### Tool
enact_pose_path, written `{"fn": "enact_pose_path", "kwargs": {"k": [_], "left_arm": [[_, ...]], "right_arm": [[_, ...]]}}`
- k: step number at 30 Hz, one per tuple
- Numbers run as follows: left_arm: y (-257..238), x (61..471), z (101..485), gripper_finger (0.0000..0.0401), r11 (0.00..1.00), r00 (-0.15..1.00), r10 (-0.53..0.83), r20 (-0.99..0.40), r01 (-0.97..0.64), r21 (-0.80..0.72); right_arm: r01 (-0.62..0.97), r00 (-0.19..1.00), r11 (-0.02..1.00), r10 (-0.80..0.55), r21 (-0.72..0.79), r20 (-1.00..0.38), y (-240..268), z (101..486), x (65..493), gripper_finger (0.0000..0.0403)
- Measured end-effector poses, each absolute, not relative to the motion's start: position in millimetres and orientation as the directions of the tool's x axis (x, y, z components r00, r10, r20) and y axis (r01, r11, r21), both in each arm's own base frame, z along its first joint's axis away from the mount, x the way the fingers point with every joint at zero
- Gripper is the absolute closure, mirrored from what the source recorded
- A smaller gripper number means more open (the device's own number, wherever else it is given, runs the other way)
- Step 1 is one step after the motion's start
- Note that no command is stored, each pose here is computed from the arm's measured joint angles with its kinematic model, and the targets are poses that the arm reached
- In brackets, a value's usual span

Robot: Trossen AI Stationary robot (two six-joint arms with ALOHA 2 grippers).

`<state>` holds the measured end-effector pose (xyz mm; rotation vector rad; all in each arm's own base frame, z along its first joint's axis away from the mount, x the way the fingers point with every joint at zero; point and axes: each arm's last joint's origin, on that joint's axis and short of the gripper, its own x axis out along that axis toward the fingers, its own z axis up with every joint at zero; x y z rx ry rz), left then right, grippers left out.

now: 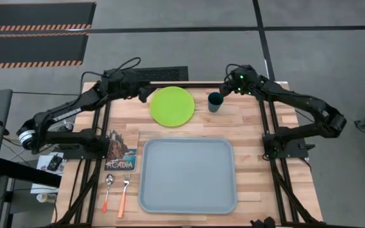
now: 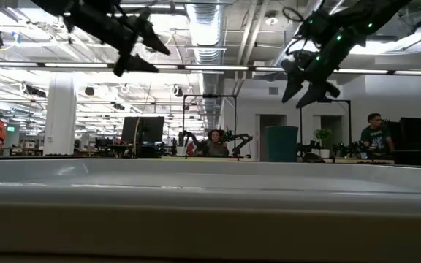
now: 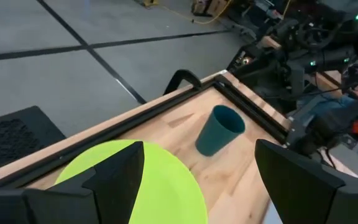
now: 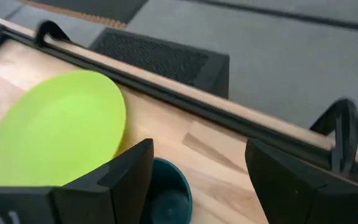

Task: Pick and place plate/cup/fork/spoon on tray
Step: Put the green plate on the bottom left of the gray serving tray

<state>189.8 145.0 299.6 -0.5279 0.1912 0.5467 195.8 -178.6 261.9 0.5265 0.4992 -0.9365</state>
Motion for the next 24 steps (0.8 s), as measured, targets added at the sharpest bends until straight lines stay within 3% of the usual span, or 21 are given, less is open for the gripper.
{"fn": "enact_pose_path", "kwargs": {"k": [11,14,20,22,24], "left_arm": [[182,236,253,0.0106,0.685,0.798,0.426,-0.426,-0.592,-0.425],[184,242,243,0.0106,0.692,0.828,0.329,-0.455,-0.539,-0.48],[164,231,248,0.0106,0.729,0.875,0.0,-0.484,-0.332,-0.599],[156,223,252,0.0106,0.752,0.847,0.019,-0.532,-0.363,-0.551],[153,214,252,0.0106,0.763,0.769,0.161,-0.619,-0.494,-0.416]], "right_arm": [[0.882,0.393,0.449,-0.527,0.146,-0.754,-185,230,200,0.0121],[0.882,0.387,0.45,-0.518,0.141,-0.763,-183,229,201,0.0121],[0.879,0.399,0.455,-0.532,0.145,-0.747,-180,236,196,0.0121],[0.879,0.404,0.452,-0.542,0.15,-0.737,-180,240,194,0.0121],[0.879,0.41,0.452,-0.551,0.153,-0.727,-180,244,192,0.0121]]}}
